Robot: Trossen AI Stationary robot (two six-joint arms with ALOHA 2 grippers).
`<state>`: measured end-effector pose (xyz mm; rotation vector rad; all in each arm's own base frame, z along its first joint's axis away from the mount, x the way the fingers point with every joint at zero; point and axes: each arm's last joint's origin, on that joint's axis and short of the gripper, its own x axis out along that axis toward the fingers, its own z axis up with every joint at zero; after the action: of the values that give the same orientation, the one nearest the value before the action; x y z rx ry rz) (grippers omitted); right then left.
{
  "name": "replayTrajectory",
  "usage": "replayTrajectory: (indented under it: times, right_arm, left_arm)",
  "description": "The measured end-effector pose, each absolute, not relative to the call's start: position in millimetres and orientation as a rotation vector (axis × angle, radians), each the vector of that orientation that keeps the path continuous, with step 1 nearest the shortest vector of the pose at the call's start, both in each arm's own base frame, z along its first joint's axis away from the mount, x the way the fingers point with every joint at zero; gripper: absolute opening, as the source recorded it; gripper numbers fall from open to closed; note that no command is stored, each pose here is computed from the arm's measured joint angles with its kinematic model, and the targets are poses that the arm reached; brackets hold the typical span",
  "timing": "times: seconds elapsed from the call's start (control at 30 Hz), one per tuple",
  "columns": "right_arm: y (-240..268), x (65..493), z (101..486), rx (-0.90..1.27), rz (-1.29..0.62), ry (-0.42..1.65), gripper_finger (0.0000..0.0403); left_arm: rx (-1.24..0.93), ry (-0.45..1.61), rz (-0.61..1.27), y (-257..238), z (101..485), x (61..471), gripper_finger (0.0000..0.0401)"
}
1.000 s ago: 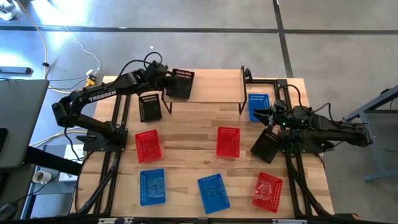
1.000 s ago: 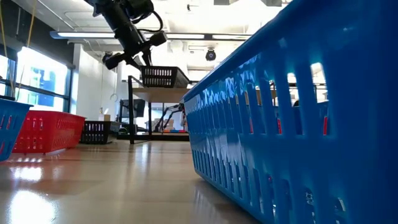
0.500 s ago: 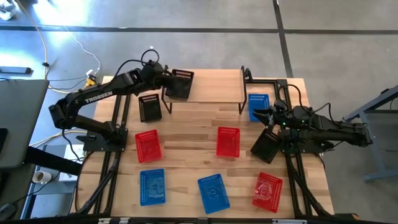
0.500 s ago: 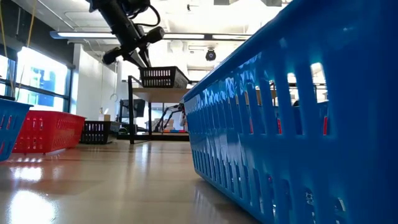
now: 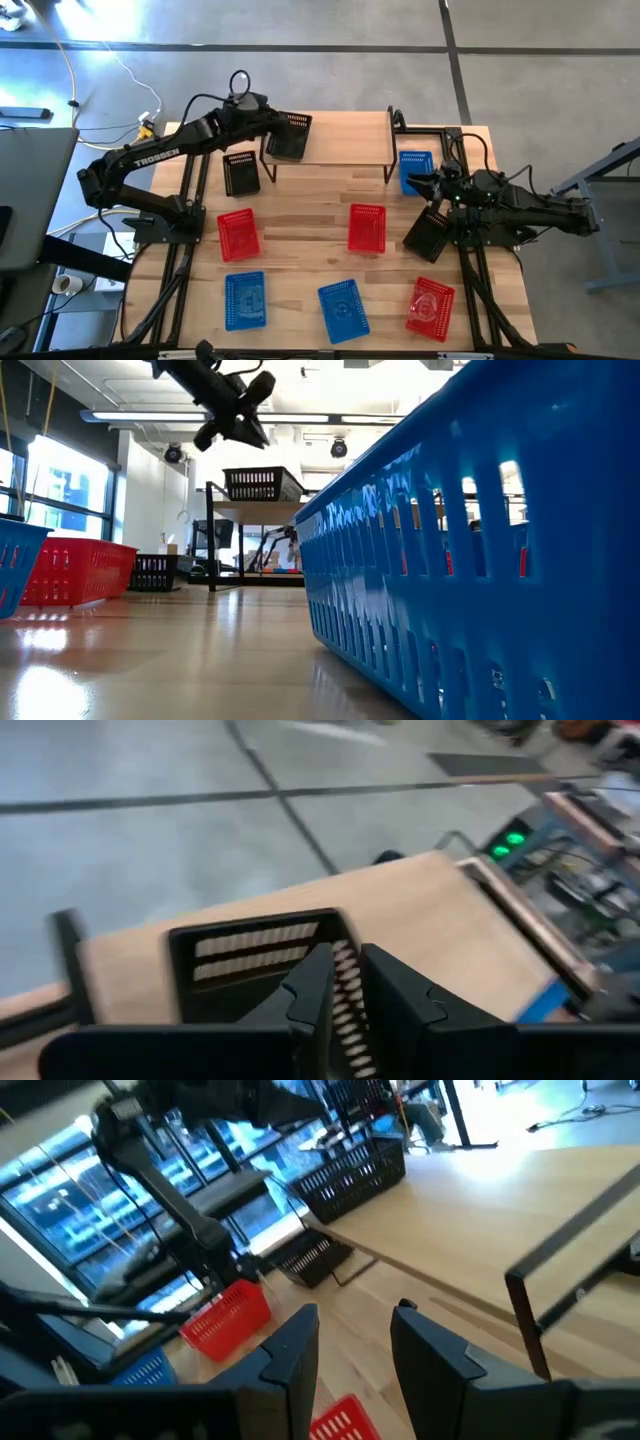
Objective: Stack baskets on shelf by color
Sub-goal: Put the top right red bin on the shelf
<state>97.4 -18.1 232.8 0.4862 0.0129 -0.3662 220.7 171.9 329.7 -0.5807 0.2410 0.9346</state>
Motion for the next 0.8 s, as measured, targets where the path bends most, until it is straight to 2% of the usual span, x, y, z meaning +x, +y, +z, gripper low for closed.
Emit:
replayTrajectory:
  times: [0.2, 0.43, 0.53, 0.8]
  right_arm:
    - [-17, 98, 240, 0.557, -0.299, -0.055, 0.0114]
    - [-17, 106, 239, 0.602, -0.272, -0.016, 0.0114]
    - [-17, 112, 253, 0.592, -0.27, 0.01, 0.0114]
    - [-18, 129, 283, 0.645, -0.34, 0.3, 0.0114]
  left_arm:
    - [-0.468, 0.27, 0.78, 148, 350, 235, 0.0046]
    - [-0.374, 0.316, 0.697, 117, 379, 235, 0.0046]
    - [-0.331, 0.303, 0.664, 106, 388, 232, 0.0046]
    - [-0.318, 0.322, 0.618, 85, 396, 215, 0.0046]
